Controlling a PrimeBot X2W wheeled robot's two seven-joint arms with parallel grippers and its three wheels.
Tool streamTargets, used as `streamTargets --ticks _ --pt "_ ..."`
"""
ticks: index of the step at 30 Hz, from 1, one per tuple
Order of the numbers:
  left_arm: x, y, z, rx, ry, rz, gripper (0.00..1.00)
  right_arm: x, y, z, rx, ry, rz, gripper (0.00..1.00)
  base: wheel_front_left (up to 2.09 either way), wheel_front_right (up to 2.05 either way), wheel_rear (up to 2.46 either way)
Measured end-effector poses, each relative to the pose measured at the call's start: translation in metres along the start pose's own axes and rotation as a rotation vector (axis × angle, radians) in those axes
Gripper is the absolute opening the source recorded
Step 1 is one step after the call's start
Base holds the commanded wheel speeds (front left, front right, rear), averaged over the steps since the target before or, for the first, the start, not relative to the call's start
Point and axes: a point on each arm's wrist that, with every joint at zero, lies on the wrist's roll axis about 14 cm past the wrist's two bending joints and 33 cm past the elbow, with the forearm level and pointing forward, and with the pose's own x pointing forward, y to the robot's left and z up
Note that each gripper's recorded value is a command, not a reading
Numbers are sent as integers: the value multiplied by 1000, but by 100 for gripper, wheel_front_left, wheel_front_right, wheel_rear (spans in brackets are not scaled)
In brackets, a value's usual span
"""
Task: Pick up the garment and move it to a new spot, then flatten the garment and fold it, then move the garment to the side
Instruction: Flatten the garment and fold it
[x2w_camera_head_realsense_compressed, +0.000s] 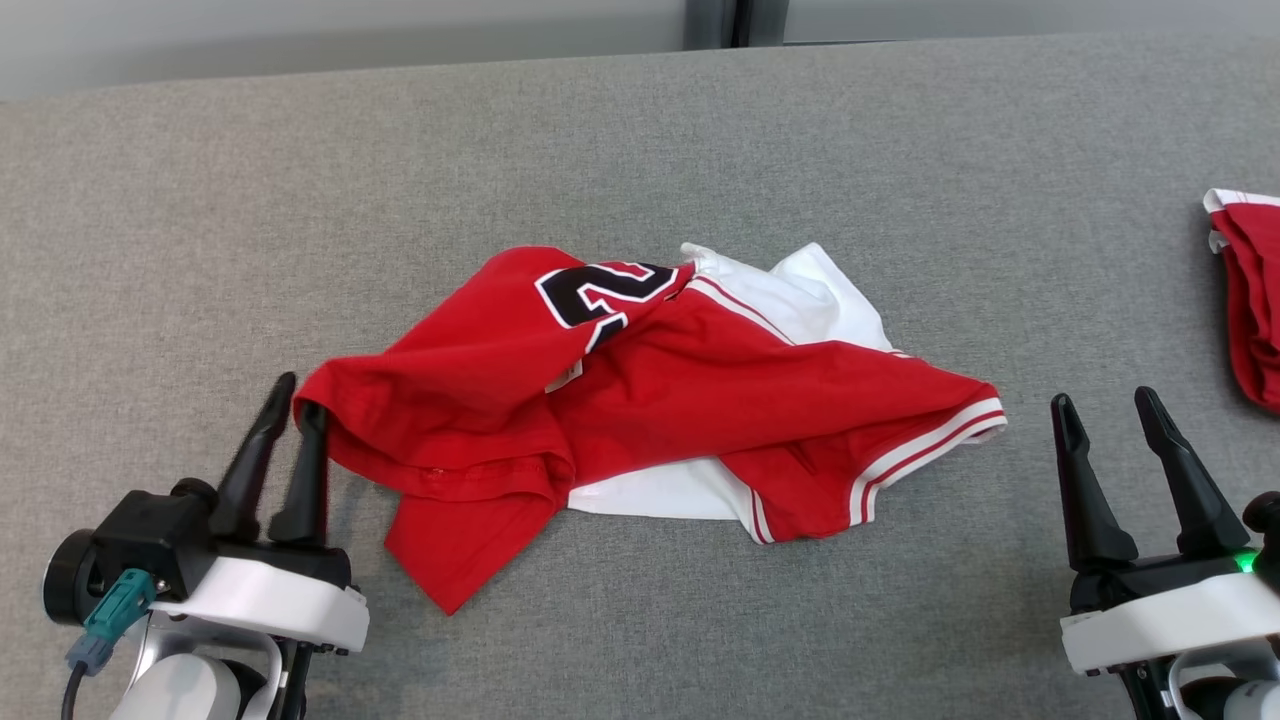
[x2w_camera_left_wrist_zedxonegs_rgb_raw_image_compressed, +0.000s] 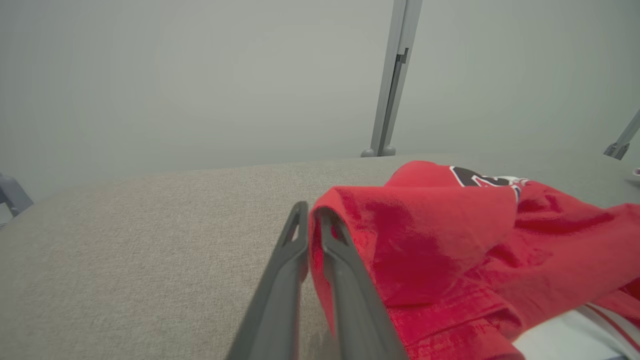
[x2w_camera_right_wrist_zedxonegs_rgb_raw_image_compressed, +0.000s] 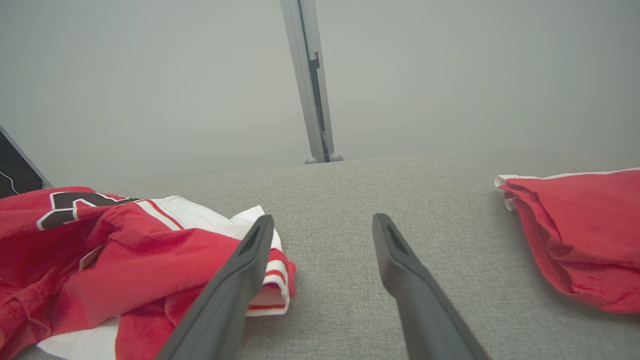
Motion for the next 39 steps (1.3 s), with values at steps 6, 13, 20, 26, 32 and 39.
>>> streamTargets --ticks 6,13,20,26,32,39 --pt "-3 6 -6 -13 14 25 100 -5 0 9 -4 -25 -1 100 0 0 0" --pt "-16 17 -11 -39 30 75 100 -13 0 12 -5 -29 -4 100 0 0 0" --pt "-32 27 -17 -53 52 113 100 -16 2 18 -14 -42 1 100 0 0 0" --pt "-46 33 -12 -77 29 144 100 -20 3 21 -15 -47 6 100 0 0 0" --pt "-47 19 10 -77 -43 79 100 -24 6 25 -19 -48 12 100 0 0 0" --pt "-49 4 25 -86 -79 23 100 -32 6 29 -29 -54 12 100 0 0 0"
